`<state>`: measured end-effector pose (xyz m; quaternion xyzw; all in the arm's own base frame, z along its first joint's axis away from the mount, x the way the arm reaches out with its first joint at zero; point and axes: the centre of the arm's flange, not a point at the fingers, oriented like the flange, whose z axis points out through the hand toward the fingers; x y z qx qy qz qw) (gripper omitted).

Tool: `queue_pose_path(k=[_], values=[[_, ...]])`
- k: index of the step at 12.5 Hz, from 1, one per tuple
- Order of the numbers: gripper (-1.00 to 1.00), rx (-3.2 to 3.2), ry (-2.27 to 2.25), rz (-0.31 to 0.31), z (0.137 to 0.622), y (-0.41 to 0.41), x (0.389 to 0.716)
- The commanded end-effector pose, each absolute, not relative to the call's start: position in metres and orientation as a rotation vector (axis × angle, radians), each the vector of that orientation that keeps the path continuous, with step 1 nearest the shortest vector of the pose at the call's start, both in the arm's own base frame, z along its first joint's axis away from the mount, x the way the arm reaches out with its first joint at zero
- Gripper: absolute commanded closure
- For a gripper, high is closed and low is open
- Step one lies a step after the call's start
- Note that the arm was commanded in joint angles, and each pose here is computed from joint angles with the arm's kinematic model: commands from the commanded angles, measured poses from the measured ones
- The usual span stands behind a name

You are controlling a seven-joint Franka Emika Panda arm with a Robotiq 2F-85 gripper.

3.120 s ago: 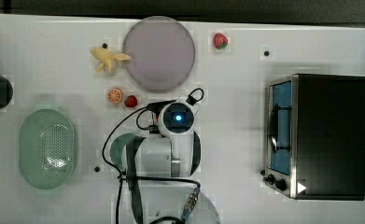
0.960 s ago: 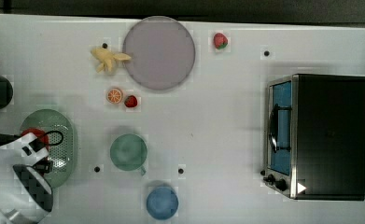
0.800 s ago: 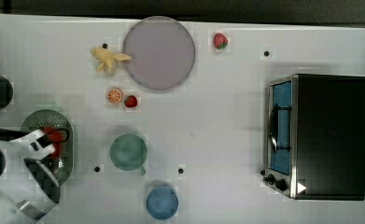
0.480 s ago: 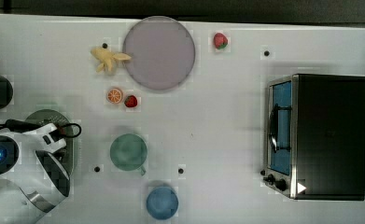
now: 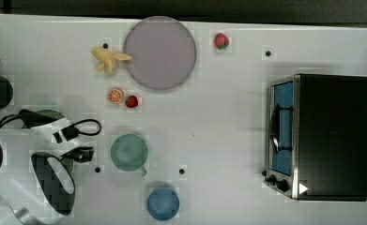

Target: Pick Ketchup from the table and place it in strainer.

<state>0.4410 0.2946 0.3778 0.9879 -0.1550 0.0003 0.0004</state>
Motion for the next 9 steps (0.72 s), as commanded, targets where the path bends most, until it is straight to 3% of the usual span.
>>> queue_pose_path(k=[1,3,4,9], values=[[-1.00,2.978,-0.925,0.098,0.430,0.178,0.490],[-1.00,2.898,-1.118,0.162,0.469,0.113,0.495],[-1.00,2.857,-1.202,0.161,0.486,0.084,0.492],[-1.00,2.764,-1.447,0.073,0.553,0.007,0.482]])
